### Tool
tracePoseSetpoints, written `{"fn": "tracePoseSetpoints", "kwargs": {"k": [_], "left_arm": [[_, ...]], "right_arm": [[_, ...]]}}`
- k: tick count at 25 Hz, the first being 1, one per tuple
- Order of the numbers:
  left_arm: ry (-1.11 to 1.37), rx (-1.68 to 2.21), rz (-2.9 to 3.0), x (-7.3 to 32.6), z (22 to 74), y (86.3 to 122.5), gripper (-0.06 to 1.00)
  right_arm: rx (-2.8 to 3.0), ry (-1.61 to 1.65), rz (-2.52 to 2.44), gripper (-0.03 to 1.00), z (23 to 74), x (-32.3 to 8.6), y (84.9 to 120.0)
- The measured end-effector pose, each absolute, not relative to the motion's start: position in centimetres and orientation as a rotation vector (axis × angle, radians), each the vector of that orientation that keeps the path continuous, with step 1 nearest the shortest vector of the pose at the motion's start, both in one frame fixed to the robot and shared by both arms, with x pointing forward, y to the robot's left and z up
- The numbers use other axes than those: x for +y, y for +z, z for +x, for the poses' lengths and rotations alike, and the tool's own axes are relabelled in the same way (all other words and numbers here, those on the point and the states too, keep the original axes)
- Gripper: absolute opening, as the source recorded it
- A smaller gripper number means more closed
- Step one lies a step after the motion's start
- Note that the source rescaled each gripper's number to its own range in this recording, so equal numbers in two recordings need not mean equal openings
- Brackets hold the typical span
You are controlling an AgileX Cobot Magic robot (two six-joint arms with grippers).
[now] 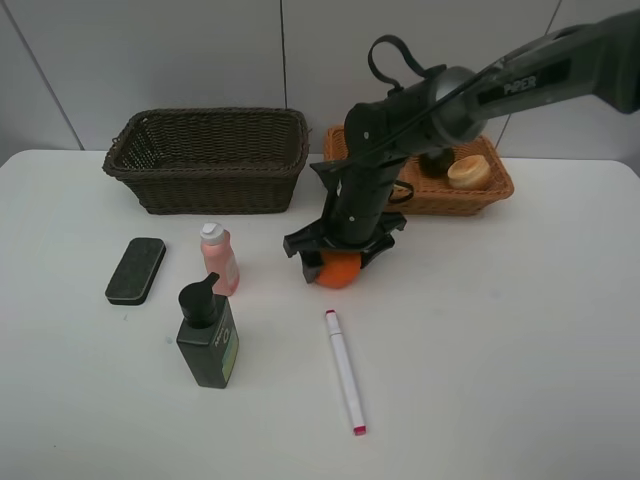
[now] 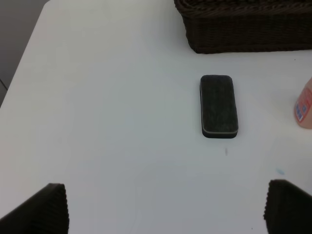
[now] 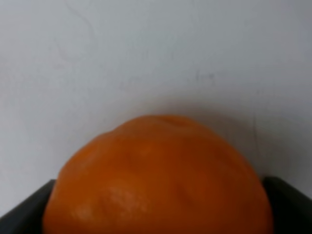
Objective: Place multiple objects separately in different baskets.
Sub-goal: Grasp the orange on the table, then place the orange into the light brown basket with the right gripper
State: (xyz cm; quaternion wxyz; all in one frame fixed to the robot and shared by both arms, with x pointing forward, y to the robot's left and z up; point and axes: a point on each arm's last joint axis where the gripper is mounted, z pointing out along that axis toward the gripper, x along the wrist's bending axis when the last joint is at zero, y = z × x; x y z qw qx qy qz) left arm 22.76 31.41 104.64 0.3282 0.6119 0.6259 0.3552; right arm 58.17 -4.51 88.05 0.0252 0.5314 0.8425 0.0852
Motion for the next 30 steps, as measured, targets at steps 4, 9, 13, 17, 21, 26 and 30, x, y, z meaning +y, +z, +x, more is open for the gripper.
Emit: {"fn": "tracePoseSetpoints", "kwargs": {"k": [4, 9, 13, 17, 21, 26, 30], "left_arm": [[0.93, 1.638, 1.602, 31.4, 22.8, 104.6, 1.0], [0.93, 1.638, 1.602, 31.4, 22.8, 104.6, 1.0], [0.93, 1.638, 1.602, 31.4, 22.8, 104.6, 1.0], [0.93, 1.638, 1.602, 31.4, 22.8, 104.6, 1.0], [0.93, 1.638, 1.602, 31.4, 22.8, 104.6, 1.0], [0.93, 1.638, 1.602, 31.4, 22.8, 104.6, 1.0], [0.93, 1.638, 1.602, 31.4, 22.8, 104.6, 1.0]], "right_arm": [[2.605, 0.262, 1.643, 0.85, 58.2, -4.5, 88.1], [2.606, 0.261, 1.644, 0.85, 58.2, -4.5, 88.0], [2.609, 0.252, 1.645, 0.85, 58.1, -4.6, 88.3], [2.592, 0.31, 1.631, 0.85, 57.8, -4.8, 91.1], [2.548, 0.424, 1.582, 0.85, 57.4, -5.3, 96.1], [2.438, 0.541, 1.521, 0.85, 57.7, -7.6, 101.1], [2.352, 0.572, 1.521, 0.85, 59.1, -9.5, 102.8]]}}
